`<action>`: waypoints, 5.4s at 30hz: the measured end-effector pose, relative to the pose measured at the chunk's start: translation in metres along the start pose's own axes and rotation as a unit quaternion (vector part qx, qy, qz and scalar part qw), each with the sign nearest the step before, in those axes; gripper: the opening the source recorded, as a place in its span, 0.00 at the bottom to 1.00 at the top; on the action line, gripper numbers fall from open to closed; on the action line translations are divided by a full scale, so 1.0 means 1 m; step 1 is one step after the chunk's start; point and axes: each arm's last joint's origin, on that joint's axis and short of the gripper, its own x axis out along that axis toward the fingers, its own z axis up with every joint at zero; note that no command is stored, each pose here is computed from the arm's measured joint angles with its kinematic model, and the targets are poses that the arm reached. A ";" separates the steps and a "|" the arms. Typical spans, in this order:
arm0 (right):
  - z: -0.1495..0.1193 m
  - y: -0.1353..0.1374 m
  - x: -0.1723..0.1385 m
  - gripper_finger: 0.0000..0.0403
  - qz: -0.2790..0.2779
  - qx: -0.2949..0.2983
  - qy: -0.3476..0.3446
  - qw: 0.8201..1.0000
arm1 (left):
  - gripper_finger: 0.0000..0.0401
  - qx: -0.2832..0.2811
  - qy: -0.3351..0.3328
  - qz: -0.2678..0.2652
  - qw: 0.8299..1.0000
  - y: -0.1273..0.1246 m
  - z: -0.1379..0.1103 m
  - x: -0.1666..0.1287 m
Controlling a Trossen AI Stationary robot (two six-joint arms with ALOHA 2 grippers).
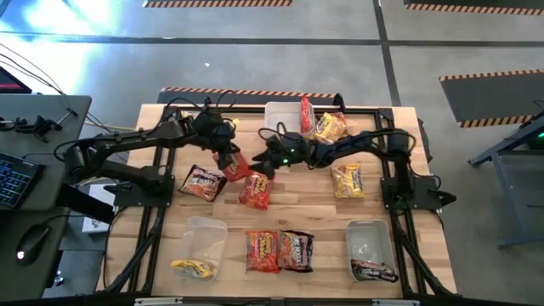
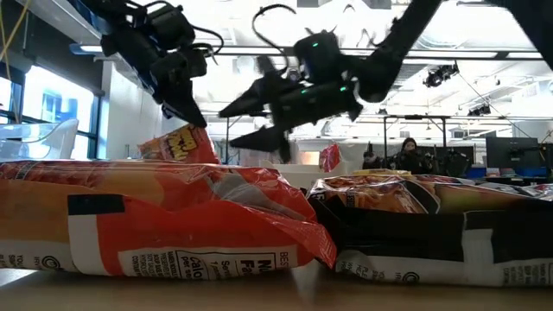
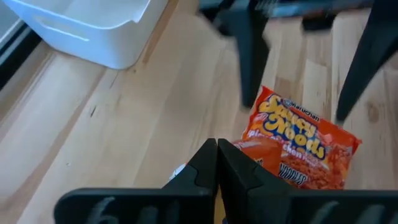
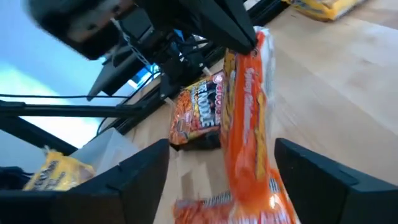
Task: Sort Maruchan noodles
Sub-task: Put the orange noodle pack into the white bin
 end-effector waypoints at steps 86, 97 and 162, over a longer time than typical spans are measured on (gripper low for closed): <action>0.175 -0.059 -0.092 0.15 -0.557 0.232 0.199 0.772 | 0.23 -0.022 -0.402 0.043 0.914 -0.030 -0.079 -0.049; 0.164 -0.080 -0.082 0.15 -0.574 0.243 0.215 0.752 | 0.23 -0.013 -0.401 0.047 0.915 -0.029 -0.079 -0.049; 0.161 -0.093 -0.075 0.02 -0.477 0.189 0.302 0.804 | 0.23 -0.015 -0.385 0.048 0.922 -0.029 -0.082 -0.047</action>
